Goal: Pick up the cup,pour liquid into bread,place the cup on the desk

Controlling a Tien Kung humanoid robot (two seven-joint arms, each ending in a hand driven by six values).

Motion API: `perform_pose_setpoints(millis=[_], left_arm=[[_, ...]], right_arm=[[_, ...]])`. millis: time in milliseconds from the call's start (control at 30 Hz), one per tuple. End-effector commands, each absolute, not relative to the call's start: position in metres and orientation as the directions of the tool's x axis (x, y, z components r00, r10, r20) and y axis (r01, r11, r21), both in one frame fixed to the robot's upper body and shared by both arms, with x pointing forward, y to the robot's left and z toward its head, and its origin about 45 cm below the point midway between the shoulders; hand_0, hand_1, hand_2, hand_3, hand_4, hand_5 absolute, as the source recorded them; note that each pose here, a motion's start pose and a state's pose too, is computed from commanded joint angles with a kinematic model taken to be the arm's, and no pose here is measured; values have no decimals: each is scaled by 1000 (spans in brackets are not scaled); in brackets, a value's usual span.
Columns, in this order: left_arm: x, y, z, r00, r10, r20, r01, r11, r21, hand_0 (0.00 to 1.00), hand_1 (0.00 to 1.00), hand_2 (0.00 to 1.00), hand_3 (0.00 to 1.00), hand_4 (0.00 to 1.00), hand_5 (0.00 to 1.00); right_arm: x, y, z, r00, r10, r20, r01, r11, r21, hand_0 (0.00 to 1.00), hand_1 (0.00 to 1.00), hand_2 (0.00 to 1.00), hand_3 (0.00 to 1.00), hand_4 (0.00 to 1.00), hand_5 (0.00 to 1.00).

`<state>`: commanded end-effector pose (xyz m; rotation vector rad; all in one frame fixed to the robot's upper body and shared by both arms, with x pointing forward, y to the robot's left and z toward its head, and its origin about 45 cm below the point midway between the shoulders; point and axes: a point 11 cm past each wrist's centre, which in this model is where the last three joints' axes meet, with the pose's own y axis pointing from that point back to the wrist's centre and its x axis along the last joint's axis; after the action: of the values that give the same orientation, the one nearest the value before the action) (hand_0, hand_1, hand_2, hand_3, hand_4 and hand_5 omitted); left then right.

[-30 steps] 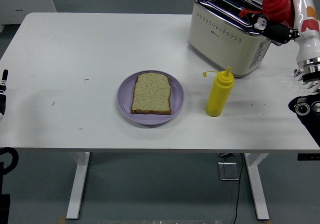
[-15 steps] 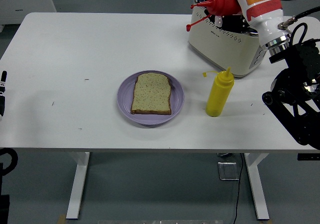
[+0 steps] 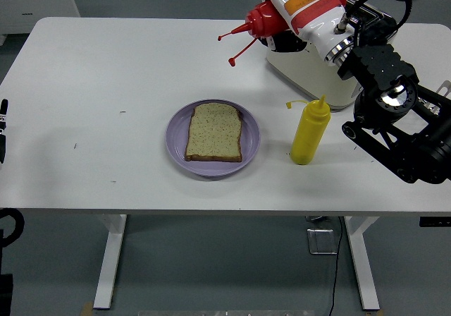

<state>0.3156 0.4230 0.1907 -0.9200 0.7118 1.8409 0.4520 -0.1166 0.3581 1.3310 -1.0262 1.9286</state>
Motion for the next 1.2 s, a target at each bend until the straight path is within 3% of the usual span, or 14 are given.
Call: perform_pose_setpoints(millis=[267, 600, 833, 1200], left_arm=[[315, 424, 190, -293, 476, -829, -910, -405, 88, 779, 735, 729, 684, 565, 998], [314, 424, 190, -294, 476, -829, -909, -407, 88, 778, 735, 728, 683, 565, 998], [315, 424, 190, -291, 477, -829, -910, -404, 87, 780, 734, 727, 681, 567, 998], [314, 425, 190, -295, 475, -829, -908, -409, 89, 781, 735, 728, 685, 568, 998]], right_arm=[[454, -104, 342, -318, 192, 928, -808, -567, -160, 34, 7, 169, 284, 806, 312], [464, -117, 375, -347, 102, 932, -829, -498, -254, 33, 7, 168, 284, 804, 313], [455, -103, 339, -302, 197, 933, -817, -558, -147, 33, 9, 169, 284, 798, 316], [466, -119, 385, -351, 75, 933, -836, -475, -276, 33, 8, 170, 284, 796, 317]])
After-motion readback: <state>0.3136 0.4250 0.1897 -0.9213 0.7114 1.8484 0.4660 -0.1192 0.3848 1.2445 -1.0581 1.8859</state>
